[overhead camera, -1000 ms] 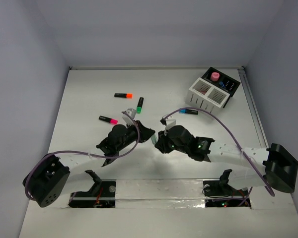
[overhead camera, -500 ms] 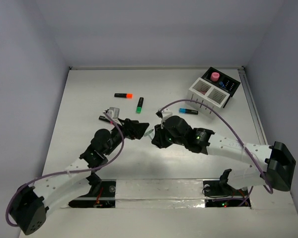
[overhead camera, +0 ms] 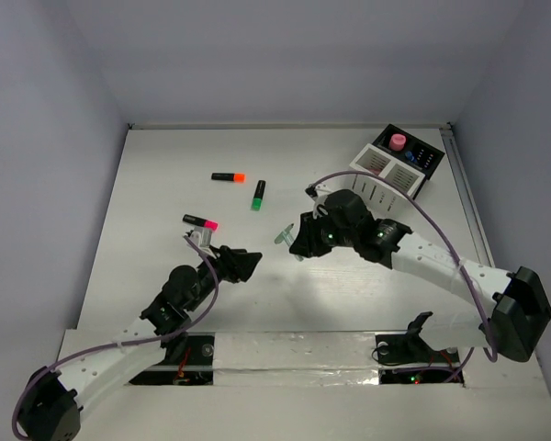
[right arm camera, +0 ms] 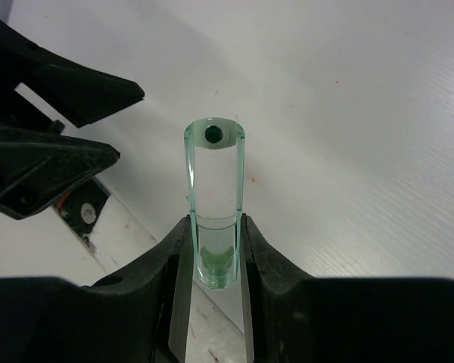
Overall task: Sort the stationery into containers
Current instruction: Close the pen cap on the pen.
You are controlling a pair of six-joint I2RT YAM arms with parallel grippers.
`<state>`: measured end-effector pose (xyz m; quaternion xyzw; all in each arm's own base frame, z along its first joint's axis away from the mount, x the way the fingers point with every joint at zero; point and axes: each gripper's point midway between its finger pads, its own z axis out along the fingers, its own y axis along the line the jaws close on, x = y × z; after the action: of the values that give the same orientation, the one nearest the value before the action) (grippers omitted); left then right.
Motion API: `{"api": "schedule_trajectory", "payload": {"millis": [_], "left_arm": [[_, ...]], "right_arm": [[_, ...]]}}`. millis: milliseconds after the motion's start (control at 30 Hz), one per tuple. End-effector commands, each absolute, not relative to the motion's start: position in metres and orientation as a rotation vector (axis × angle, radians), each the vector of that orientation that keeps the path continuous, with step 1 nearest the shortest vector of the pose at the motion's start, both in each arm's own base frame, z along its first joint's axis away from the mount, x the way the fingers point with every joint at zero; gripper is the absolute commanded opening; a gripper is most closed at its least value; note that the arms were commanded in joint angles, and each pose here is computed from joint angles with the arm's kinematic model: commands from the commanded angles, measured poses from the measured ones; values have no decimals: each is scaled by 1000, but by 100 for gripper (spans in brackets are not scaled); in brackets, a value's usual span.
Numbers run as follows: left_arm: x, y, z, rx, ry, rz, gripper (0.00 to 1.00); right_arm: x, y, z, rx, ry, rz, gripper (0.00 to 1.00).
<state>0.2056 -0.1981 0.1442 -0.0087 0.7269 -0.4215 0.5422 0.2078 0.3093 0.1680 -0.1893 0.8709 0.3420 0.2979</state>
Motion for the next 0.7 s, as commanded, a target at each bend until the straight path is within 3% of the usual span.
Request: {"api": "schedule_trajectory", "payload": {"millis": [0, 667], "left_arm": [[200, -204, 172, 18, 1593, -1094, 58], [198, -234, 201, 110, 1467, -1049, 58]], "right_arm": [[197, 324, 215, -554, 2211, 1133, 0], [183, 335, 244, -571, 2174, 1398, 0]]}}
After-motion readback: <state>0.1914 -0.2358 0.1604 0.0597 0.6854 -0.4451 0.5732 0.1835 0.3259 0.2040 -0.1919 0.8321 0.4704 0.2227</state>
